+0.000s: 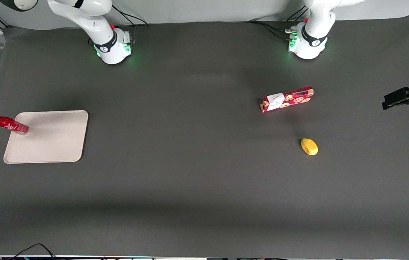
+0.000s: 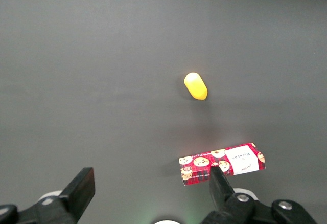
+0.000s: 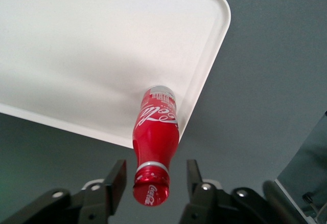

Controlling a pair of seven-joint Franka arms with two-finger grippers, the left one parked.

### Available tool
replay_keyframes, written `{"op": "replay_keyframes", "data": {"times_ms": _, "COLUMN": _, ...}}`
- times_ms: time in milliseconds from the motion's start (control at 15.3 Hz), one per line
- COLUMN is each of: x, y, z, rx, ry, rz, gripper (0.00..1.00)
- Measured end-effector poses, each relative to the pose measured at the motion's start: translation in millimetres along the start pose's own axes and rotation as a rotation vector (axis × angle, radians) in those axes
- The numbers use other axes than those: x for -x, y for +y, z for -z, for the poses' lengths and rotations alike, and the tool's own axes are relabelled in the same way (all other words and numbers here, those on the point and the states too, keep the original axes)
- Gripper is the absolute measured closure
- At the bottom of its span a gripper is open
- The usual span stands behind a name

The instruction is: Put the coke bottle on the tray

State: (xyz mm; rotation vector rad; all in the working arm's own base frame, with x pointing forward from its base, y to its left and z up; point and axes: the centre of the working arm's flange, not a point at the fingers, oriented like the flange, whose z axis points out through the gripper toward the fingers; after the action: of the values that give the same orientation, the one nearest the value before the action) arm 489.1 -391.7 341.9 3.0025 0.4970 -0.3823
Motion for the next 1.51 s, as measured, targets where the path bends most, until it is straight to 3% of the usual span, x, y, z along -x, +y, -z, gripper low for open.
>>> {"op": "replay_keyframes", "data": {"times_ms": 327, "x": -2, "y": -2, "z": 7, "rx": 0.005, "ry": 0.01, "rz": 0.008, "gripper": 0.0}}
{"op": "replay_keyframes", "data": {"times_ms": 589, "x": 2, "y": -9, "z": 36, "rx": -0.03, "ry": 0.03, "rz": 0.01, "gripper": 0.0}}
{"op": "replay_keyframes", "data": {"times_ms": 917, "x": 16, "y": -42, "z": 141, "rx": -0.089, "ry": 0.067, "rz": -0.033, "gripper": 0.0}}
{"op": "replay_keyframes", "data": {"times_ms": 1113, "x": 14, "y": -90, "z": 213, "rx": -0.129, "ry": 0.082, "rz": -0.061, "gripper": 0.0}}
{"op": "replay_keyframes", "data": {"times_ms": 1506, "x": -2, "y": -240, "z": 326, "rx": -0.132, "ry": 0.075, "rz": -0.202, "gripper": 0.0}}
